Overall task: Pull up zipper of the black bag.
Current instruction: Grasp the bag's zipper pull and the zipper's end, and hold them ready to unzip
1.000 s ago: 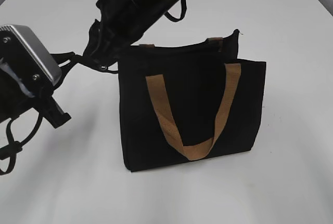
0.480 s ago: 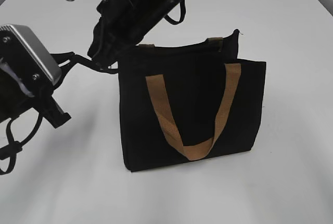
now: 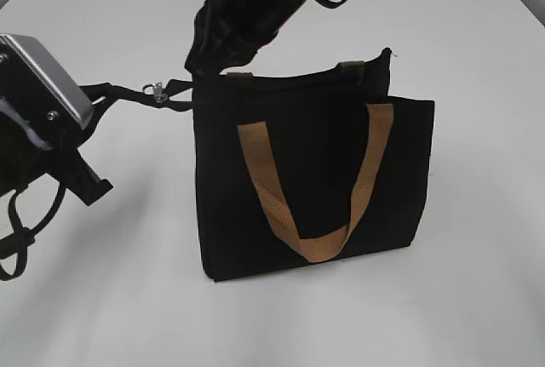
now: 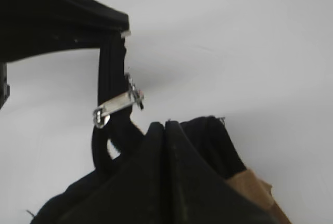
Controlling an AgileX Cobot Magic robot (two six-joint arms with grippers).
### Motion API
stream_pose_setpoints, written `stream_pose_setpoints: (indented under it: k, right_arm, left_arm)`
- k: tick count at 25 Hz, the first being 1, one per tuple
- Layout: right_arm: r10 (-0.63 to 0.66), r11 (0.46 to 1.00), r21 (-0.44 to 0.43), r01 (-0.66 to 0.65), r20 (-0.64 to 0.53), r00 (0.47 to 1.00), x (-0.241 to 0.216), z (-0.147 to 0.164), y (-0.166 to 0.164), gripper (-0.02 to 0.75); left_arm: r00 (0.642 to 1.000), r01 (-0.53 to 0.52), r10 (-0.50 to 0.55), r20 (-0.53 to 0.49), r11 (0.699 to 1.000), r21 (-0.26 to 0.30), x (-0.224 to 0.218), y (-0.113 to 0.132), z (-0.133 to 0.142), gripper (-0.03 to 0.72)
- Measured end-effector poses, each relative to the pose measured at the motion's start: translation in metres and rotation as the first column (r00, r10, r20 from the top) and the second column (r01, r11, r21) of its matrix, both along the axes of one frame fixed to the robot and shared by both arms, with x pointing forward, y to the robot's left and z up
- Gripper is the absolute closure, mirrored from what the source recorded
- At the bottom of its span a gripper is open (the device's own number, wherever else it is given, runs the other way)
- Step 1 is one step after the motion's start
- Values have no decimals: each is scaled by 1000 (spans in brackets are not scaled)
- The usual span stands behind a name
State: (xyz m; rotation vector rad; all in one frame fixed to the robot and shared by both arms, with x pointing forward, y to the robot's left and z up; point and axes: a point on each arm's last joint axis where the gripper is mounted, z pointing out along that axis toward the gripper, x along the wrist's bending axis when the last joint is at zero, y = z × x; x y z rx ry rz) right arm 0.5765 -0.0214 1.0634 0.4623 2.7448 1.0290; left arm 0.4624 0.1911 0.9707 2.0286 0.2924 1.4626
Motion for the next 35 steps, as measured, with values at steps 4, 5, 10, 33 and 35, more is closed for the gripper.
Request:
stream_pose_setpoints:
  k: [4,5,10,33,35]
  right_arm:
    - [-15,999,-31,13,-62,998,-2,-2,-7,738]
    - [-17,999,-31,15,-66,998,-2,-1,-8,738]
    - [-45,997,53,49,-82,996,-1,5,-3,732]
    - [-54,963,260,76,-91,994,7,6,13,467]
    - [-53,966,250,72,-82,995,7,6,12,467]
  left_arm:
    - [999,-33,32,-29,999,-15,0,2,-2,660]
    - [999,-34,33,-29,999,-15,0,3,-2,660]
    - [999,-34,34,5,999,-25,1,2,1,660]
    - [983,36,-25,183,998,-54,-9,2,35,660]
    - [983,36,-26,181,998,-53,-9,2,35,660]
